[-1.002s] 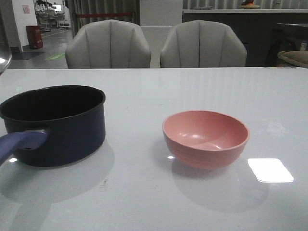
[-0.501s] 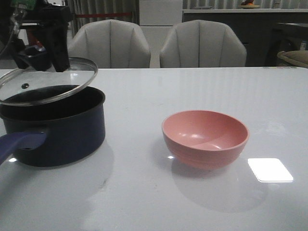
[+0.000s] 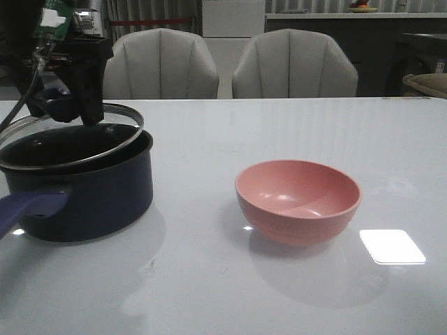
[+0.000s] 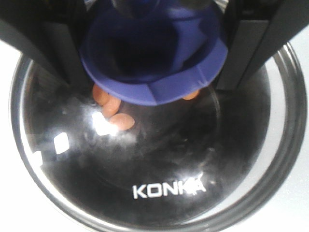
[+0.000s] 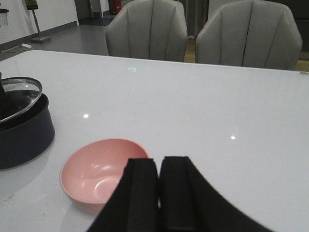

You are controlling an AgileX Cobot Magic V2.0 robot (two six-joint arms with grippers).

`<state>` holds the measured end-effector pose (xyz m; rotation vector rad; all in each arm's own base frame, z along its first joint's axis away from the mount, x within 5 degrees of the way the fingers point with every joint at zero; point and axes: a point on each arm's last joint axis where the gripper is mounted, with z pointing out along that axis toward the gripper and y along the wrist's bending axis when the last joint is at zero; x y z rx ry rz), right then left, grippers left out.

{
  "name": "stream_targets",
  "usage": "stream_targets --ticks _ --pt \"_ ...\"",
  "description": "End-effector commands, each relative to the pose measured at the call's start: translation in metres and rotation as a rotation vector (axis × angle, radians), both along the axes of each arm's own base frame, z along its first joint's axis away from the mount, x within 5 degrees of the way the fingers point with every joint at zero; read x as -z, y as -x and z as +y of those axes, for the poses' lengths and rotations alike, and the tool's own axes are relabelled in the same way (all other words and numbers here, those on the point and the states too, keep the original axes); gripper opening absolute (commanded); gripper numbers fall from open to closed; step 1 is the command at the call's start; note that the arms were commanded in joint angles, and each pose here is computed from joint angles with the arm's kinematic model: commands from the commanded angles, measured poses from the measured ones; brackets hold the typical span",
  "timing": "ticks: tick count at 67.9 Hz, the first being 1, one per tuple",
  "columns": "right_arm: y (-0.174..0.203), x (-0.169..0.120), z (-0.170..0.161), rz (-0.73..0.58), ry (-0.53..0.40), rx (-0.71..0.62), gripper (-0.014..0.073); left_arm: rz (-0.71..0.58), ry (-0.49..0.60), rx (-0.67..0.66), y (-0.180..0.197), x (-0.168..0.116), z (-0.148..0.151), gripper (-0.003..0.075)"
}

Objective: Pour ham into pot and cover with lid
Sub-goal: 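Lower the glass lid onto the saucepan with the left gripper, then open the left gripper and lift it off the lid knob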

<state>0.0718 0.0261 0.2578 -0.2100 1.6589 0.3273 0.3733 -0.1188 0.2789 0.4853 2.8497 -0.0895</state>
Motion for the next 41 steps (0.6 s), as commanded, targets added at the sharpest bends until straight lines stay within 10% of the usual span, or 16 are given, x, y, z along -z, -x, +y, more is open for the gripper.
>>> stream_targets --ticks 1,25,41 --pt "-0.001 -0.016 -0.002 -0.091 -0.020 0.026 0.0144 -0.093 0.042 0.001 0.003 -0.028 -0.003 0.0355" --pt "-0.001 -0.016 -0.002 -0.091 -0.020 0.026 0.0144 -0.047 0.063 -0.003 0.000 -0.016 -0.007 0.0370" --pt "-0.001 -0.016 -0.002 -0.091 -0.020 0.026 0.0144 -0.039 0.061 -0.004 -0.002 -0.012 -0.008 0.0619"
